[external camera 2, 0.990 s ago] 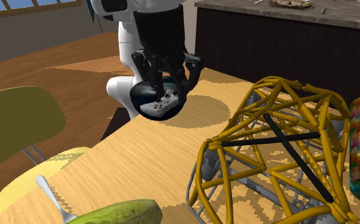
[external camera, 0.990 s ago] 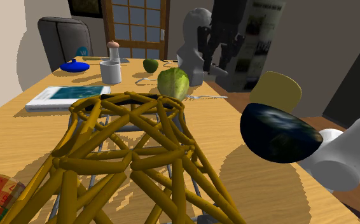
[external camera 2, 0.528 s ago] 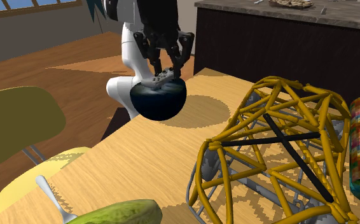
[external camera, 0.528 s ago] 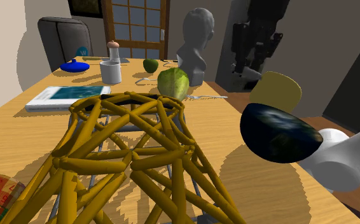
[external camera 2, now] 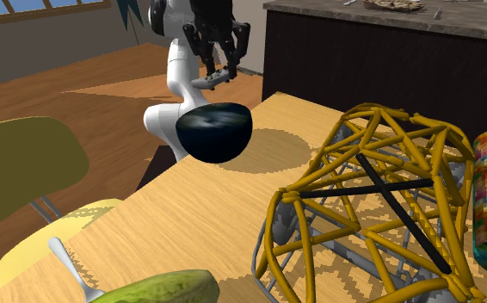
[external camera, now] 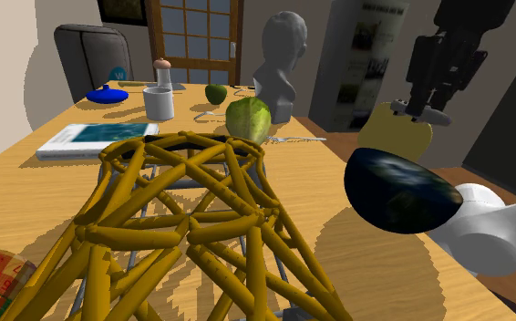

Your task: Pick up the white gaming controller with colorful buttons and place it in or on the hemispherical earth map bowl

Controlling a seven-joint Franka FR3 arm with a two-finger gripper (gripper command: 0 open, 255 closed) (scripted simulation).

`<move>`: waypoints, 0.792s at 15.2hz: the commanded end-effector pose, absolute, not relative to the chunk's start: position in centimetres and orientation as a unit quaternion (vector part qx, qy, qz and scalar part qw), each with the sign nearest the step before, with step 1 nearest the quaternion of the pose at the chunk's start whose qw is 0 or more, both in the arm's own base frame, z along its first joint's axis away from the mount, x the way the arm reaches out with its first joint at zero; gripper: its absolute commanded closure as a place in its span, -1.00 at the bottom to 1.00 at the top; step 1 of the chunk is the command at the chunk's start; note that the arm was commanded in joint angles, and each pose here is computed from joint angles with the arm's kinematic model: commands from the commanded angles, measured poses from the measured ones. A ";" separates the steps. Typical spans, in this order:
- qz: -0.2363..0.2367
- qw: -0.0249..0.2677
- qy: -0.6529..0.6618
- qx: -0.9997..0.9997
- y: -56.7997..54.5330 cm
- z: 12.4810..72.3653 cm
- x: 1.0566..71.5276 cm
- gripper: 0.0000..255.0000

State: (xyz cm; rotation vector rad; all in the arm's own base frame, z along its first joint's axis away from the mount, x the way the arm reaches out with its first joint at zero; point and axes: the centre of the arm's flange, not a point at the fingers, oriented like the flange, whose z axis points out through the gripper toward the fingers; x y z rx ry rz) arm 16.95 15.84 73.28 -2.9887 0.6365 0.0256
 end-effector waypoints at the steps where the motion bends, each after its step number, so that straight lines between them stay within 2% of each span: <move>1: 0.009 0.043 0.208 -0.977 15.5 72.7 15.7 1.00; 12: 0.009 0.043 0.208 -0.977 15.5 66.9 15.7 1.00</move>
